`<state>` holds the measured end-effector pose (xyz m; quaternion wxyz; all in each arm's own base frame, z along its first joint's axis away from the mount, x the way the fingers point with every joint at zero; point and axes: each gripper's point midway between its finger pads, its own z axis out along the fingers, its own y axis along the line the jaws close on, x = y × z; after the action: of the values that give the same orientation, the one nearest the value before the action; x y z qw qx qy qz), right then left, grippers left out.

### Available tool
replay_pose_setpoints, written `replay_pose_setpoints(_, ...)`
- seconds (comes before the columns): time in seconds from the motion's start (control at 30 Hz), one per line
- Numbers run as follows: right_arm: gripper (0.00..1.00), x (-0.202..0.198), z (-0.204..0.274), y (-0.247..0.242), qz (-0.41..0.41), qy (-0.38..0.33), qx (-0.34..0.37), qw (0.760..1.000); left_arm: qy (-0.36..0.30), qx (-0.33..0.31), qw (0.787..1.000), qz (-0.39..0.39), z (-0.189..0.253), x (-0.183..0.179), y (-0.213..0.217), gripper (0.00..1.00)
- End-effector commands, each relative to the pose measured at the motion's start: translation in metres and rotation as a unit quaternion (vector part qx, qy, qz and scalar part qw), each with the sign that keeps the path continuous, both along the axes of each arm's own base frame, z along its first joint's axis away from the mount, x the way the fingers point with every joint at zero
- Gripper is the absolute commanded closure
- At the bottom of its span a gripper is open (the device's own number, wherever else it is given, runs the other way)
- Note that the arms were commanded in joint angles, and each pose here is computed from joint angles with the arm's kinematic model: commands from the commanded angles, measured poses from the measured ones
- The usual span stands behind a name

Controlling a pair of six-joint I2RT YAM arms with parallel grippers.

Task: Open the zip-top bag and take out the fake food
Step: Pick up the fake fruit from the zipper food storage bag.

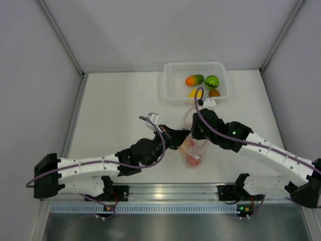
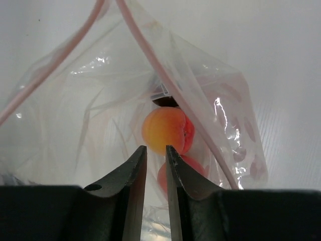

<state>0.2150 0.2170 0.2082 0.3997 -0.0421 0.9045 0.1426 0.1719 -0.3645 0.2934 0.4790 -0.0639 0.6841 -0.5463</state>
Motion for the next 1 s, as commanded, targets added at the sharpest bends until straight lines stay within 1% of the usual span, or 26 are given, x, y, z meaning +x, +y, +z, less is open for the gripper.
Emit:
replay_pose_setpoints(0.0, 0.78, 0.016, 0.034, -0.005, -0.035, -0.041, 0.006, 0.999, -0.003, -0.04, 0.999, 0.02, 0.018, 0.001, 0.011, 1.0)
replay_pose_setpoints(0.17, 0.78, 0.023, 0.017, -0.016, -0.055, -0.031, -0.067, 0.996, -0.01, -0.042, 0.999, 0.025, 0.024, -0.002, 0.019, 1.0)
replay_pose_setpoints(0.2, 0.78, 0.024, 0.012, -0.026, -0.071, -0.029, -0.093, 0.993, -0.013, -0.046, 0.998, 0.028, 0.028, -0.002, 0.023, 1.0)
replay_pose_setpoints(0.27, 0.78, 0.025, 0.011, -0.035, -0.085, -0.031, -0.118, 0.989, -0.016, -0.048, 0.998, 0.036, 0.031, -0.003, 0.03, 1.0)
replay_pose_setpoints(0.53, 0.78, 0.02, 0.025, -0.06, -0.105, -0.036, -0.159, 0.981, -0.014, -0.043, 0.997, 0.062, 0.029, 0.002, 0.044, 1.0)
replay_pose_setpoints(0.6, 0.78, 0.018, 0.029, -0.058, -0.1, -0.036, -0.146, 0.984, -0.013, -0.046, 0.997, 0.059, 0.03, 0.001, 0.044, 1.0)
replay_pose_setpoints(0.63, 0.78, 0.021, 0.034, -0.046, -0.088, -0.043, -0.116, 0.988, -0.013, -0.045, 0.997, 0.054, 0.03, -0.001, 0.041, 1.0)
replay_pose_setpoints(0.67, 0.78, 0.016, 0.032, -0.033, -0.059, -0.031, -0.088, 0.994, -0.012, -0.043, 0.998, 0.051, 0.03, -0.001, 0.038, 1.0)
replay_pose_setpoints(0.77, 0.78, 0.013, 0.038, -0.013, -0.026, -0.032, -0.037, 0.998, -0.009, -0.04, 0.998, 0.041, 0.028, -0.002, 0.031, 1.0)
replay_pose_setpoints(0.87, 0.78, 0.012, 0.043, 0.005, -0.003, -0.03, -0.006, 1.0, -0.008, -0.039, 0.999, 0.036, 0.027, -0.004, 0.026, 1.0)
replay_pose_setpoints(0.97, 0.79, 0.012, 0.047, 0.012, 0.002, -0.029, 0.0, 1.0, -0.008, -0.04, 0.998, 0.038, 0.027, -0.004, 0.027, 1.0)
